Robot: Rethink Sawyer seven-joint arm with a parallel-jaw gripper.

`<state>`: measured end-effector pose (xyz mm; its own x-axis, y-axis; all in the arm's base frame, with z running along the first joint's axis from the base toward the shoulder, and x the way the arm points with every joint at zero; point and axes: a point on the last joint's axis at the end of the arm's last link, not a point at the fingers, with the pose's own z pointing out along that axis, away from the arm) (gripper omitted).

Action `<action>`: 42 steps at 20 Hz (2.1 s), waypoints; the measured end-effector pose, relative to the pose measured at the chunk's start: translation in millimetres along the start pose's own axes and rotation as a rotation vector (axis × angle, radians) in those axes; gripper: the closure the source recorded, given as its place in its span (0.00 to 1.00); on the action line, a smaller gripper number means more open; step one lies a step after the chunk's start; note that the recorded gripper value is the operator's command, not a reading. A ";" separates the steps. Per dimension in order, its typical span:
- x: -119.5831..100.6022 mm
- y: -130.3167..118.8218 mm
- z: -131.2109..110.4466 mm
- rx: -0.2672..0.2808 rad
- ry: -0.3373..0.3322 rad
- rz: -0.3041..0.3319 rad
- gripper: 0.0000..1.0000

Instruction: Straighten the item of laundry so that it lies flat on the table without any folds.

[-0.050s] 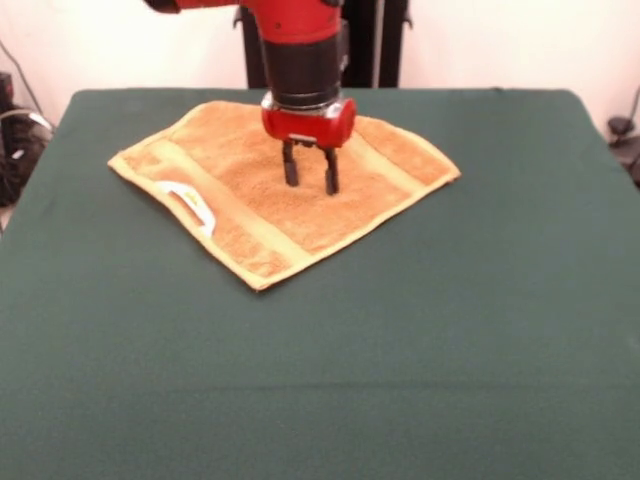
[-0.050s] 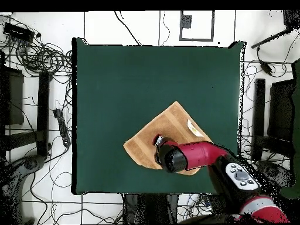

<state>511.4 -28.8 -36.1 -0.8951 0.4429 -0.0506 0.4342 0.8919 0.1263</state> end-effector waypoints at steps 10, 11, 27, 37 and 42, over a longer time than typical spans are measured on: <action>-56.2 -17.8 -25.5 0.005 -0.010 -0.174 0.00; -63.8 -18.0 -30.2 0.008 -0.024 -0.204 0.00; -118.3 22.6 -91.8 0.079 -0.202 -0.384 0.00; -49.1 51.0 -41.7 0.015 0.005 -0.198 0.00; -5.1 20.1 -4.0 0.022 0.104 -0.043 0.00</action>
<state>524.4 -13.5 -29.3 -0.9180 0.3937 0.0483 0.3966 0.9120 0.1047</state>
